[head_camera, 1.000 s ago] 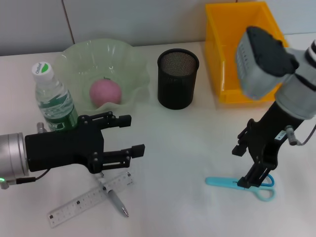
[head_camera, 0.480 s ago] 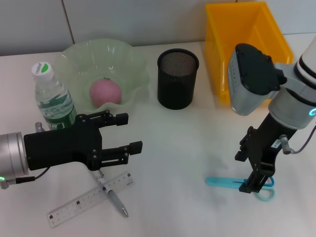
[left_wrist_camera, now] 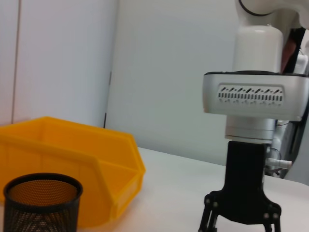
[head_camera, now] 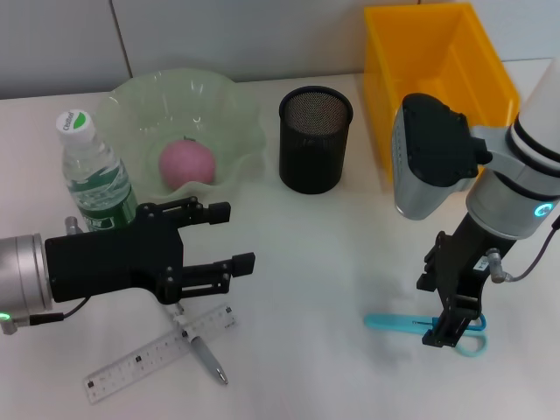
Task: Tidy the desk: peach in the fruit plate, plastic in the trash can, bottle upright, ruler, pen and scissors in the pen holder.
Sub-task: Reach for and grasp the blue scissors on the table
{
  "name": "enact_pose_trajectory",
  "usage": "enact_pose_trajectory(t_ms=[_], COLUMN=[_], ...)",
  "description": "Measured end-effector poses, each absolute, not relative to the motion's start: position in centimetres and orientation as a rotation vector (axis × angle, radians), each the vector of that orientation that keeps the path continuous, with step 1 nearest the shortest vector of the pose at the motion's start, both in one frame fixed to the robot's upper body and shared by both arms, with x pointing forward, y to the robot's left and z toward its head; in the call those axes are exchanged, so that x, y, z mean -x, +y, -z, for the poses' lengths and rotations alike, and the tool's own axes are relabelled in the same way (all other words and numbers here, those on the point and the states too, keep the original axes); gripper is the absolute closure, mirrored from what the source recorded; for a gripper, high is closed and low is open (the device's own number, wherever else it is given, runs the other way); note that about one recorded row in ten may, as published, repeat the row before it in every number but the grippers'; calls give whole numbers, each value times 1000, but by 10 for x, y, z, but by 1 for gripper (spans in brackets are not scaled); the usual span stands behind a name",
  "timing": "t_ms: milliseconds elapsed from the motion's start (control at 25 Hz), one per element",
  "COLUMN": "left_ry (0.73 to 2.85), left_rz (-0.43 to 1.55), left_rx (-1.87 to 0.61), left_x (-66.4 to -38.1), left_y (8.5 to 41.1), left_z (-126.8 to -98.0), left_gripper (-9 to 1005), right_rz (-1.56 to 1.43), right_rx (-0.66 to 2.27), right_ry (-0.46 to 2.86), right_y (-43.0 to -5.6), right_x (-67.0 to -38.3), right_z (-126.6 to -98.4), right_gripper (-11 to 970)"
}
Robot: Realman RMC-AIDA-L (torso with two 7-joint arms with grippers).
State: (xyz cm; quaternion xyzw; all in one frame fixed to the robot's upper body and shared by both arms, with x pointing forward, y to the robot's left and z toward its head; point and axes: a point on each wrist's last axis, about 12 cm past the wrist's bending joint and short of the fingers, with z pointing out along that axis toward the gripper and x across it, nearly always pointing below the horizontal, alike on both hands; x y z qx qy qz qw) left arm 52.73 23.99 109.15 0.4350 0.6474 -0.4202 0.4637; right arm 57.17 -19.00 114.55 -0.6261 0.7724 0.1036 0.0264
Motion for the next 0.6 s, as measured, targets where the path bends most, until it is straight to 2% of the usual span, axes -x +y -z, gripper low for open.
enact_pose_trajectory(t_ms=[600], left_ry=[1590], left_rz=[1086], left_rx=[-1109], left_x=[-520], left_y=[235], left_z=[-1087], left_gripper=[227], right_rz=[-267], right_rx=[1921], right_ry=[2415], right_y=[-185], right_x=[-569], right_z=[-1136], right_gripper=[192])
